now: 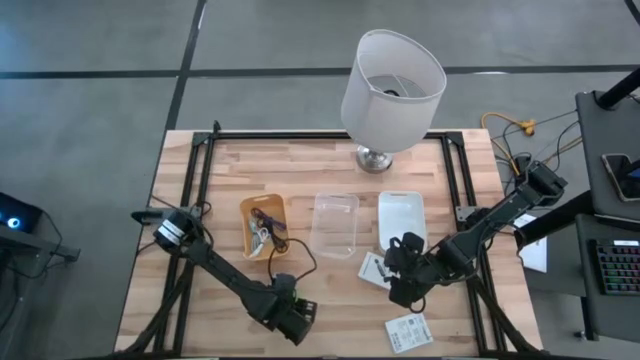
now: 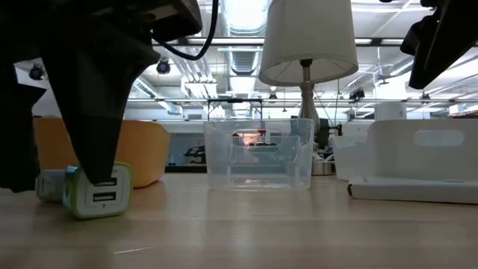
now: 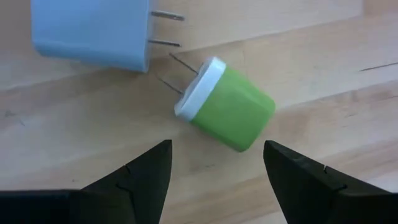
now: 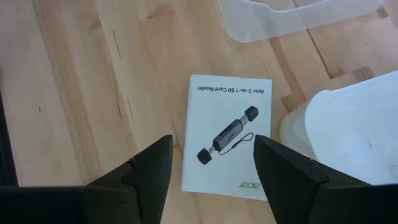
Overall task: Pick and place items into bin
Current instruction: Put the green charger adapter into the transparent bin
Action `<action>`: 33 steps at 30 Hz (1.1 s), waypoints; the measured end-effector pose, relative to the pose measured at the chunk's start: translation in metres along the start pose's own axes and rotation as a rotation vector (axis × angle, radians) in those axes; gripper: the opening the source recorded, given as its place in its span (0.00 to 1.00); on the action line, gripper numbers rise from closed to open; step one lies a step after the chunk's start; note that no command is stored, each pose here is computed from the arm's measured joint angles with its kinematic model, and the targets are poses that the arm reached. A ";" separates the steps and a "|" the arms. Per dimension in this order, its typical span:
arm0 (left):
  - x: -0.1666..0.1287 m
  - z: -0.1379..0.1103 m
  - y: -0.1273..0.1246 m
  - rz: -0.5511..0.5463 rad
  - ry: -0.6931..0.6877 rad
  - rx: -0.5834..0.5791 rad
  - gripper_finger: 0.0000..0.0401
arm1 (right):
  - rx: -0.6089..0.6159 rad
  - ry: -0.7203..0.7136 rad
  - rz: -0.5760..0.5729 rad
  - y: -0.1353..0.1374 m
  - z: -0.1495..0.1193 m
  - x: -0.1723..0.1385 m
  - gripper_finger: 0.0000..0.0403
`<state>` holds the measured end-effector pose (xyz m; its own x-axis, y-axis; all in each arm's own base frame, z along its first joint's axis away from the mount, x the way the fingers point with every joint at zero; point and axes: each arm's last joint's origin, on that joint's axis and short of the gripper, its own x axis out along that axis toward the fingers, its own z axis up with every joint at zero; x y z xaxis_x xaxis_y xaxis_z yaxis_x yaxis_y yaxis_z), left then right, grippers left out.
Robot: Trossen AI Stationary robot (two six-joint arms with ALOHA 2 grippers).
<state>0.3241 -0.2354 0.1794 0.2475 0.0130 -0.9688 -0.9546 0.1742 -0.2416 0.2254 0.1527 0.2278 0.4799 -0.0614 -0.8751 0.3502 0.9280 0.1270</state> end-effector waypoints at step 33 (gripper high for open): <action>-0.026 0.038 -0.019 -0.035 0.064 2.045 0.59 | 0.032 0.051 0.032 0.001 -0.002 0.000 0.52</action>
<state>0.3422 -0.2018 0.2108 0.2091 -0.0339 -0.9773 0.5980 0.7952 0.1003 0.2244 0.1539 0.2271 0.4499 -0.0122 -0.8930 0.3616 0.9168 0.1696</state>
